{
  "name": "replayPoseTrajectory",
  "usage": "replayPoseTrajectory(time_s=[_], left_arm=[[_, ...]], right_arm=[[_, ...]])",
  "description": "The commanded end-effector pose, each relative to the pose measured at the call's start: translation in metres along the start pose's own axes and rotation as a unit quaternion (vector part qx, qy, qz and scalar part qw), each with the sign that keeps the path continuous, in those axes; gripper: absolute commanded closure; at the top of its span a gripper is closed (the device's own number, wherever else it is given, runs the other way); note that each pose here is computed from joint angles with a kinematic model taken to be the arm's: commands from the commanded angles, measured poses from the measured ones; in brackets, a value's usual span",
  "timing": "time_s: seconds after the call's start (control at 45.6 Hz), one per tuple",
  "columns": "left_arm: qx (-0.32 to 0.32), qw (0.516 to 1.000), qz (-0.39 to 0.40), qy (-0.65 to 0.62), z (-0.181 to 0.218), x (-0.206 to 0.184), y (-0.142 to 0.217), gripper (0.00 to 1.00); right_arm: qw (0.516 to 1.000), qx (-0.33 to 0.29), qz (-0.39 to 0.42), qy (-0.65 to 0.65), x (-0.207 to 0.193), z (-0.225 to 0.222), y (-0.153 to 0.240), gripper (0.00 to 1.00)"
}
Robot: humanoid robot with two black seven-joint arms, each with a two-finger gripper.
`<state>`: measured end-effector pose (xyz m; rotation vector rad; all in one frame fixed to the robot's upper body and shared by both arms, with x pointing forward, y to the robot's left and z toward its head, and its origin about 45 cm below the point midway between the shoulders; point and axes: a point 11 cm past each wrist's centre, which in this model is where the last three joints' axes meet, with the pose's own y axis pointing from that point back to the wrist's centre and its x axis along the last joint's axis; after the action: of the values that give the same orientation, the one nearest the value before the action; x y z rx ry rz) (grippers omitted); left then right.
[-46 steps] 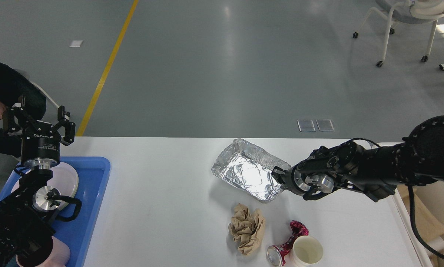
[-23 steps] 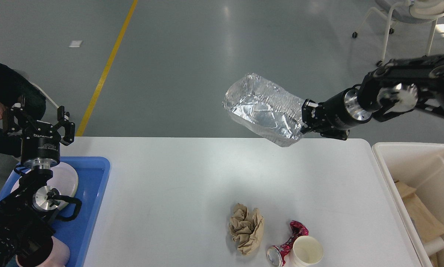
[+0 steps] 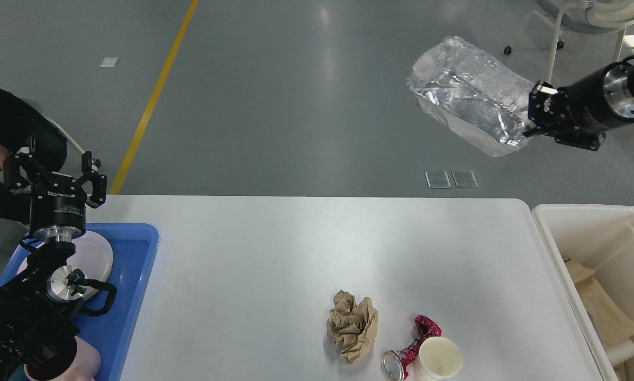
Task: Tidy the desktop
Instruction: 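Carry the foil tray over the white bin and drop it, then move the right gripper down toward the white paper cup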
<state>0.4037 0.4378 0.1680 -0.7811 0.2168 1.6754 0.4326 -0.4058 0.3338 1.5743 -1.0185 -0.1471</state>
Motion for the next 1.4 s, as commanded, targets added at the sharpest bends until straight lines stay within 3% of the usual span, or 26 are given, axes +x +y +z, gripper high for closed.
replayPoseTrajectory(time_s=[0.0, 0.241, 0.461, 0.504, 0.592, 0.614, 0.987, 1.14, 1.382], left_arm=[[0.000, 1.000, 0.000, 0.000, 0.000, 0.000, 0.000, 0.03], [0.000, 1.000, 0.000, 0.000, 0.000, 0.000, 0.000, 0.03], [0.000, 1.000, 0.000, 0.000, 0.000, 0.000, 0.000, 0.03], [0.000, 1.000, 0.000, 0.000, 0.000, 0.000, 0.000, 0.03], [0.000, 1.000, 0.000, 0.000, 0.000, 0.000, 0.000, 0.03], [0.000, 1.000, 0.000, 0.000, 0.000, 0.000, 0.000, 0.03], [0.000, 1.000, 0.000, 0.000, 0.000, 0.000, 0.000, 0.03], [0.000, 1.000, 0.000, 0.000, 0.000, 0.000, 0.000, 0.03], [0.000, 1.000, 0.000, 0.000, 0.000, 0.000, 0.000, 0.03]], right_arm=[[0.994, -0.075, 0.053, -0.054, 0.009, 0.081, -0.036, 1.00], [0.962, -0.195, 0.165, -0.101, 0.007, 0.206, -0.068, 1.00], [0.944, -0.260, 0.182, -0.092, -0.026, 0.266, -0.083, 1.00], [0.943, -0.268, 0.177, -0.089, -0.032, 0.274, -0.084, 0.80], [0.939, -0.277, 0.188, -0.085, -0.031, 0.283, -0.084, 0.06], [0.938, -0.273, 0.195, -0.086, -0.027, 0.280, -0.085, 0.00], [0.947, -0.247, 0.174, -0.105, -0.037, 0.262, -0.097, 0.00], [0.964, -0.184, 0.167, -0.091, -0.018, 0.189, -0.095, 0.00], [0.991, -0.073, 0.108, 0.011, -0.005, 0.032, -0.071, 0.00]])
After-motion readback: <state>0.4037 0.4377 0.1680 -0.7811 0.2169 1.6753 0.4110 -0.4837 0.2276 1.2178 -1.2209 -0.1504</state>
